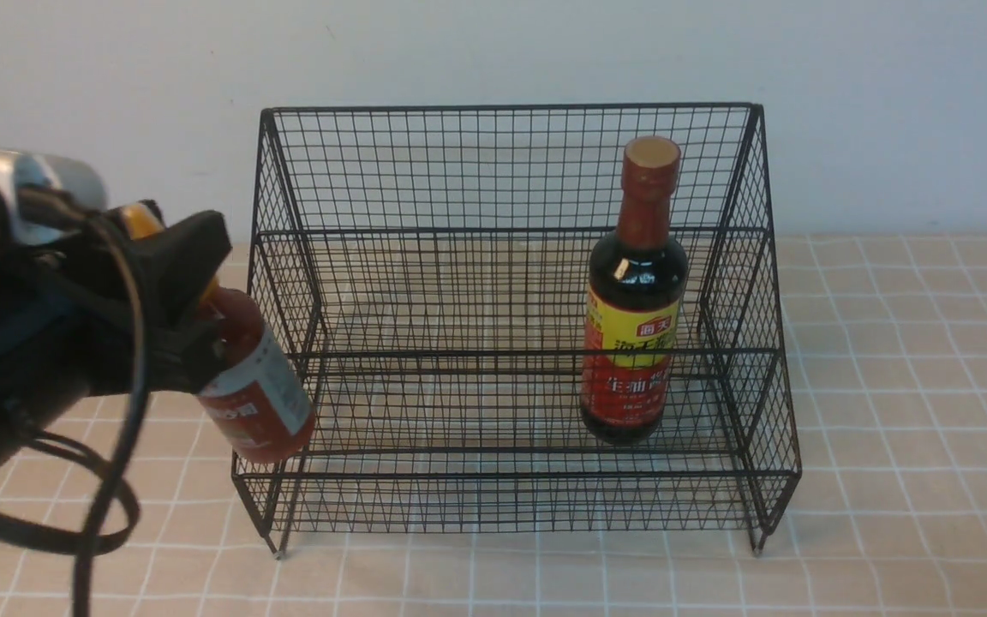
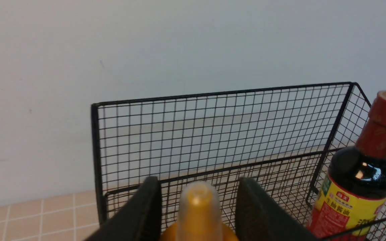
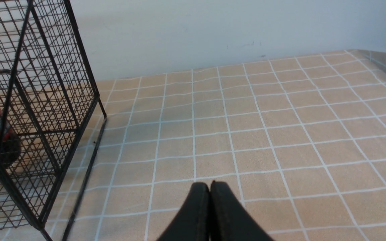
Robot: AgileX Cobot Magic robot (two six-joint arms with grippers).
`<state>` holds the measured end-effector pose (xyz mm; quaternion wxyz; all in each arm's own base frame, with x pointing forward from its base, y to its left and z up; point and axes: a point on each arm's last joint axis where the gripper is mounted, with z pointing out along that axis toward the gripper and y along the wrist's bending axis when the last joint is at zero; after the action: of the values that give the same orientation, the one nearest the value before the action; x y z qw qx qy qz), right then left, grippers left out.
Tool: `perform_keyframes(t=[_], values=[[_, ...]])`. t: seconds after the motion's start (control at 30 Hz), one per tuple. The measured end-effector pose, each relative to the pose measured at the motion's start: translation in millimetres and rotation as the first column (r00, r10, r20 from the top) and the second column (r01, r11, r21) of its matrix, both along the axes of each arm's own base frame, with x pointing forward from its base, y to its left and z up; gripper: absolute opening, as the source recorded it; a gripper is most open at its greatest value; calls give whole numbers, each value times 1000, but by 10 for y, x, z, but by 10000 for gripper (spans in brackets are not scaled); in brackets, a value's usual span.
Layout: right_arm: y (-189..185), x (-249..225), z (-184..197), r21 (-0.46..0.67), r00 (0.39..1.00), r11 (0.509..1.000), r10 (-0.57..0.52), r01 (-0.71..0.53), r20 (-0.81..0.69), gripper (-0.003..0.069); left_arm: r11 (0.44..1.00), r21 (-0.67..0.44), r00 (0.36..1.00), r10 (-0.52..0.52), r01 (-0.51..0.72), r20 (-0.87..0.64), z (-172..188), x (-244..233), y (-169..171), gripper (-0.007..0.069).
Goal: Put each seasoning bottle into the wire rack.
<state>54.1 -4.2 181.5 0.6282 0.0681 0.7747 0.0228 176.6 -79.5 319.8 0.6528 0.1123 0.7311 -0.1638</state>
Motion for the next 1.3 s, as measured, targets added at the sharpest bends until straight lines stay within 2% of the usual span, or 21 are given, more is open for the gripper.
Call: perform_keyframes(t=[0.17,0.37,0.73,0.97,1.17,1.3], values=[[0,0,0,0,1000,1000,0,0,0,-14,1000,14,1000,-14,14,13,-141,192,-179,257],[0,0,0,0,1000,1000,0,0,0,-14,998,68,998,-5,9,-62,-454,433,-321,257],[0,0,0,0,1000,1000,0,0,0,-14,989,147,981,-4,33,-194,-843,605,-429,257],[0,0,0,0,1000,1000,0,0,0,-14,987,154,981,-10,41,-196,-850,614,-443,268],[0,0,0,0,1000,1000,0,0,0,-14,987,153,987,-18,43,-162,-744,570,-421,417],[0,0,0,0,1000,1000,0,0,0,-14,984,170,996,-38,51,-78,-515,448,-359,452]])
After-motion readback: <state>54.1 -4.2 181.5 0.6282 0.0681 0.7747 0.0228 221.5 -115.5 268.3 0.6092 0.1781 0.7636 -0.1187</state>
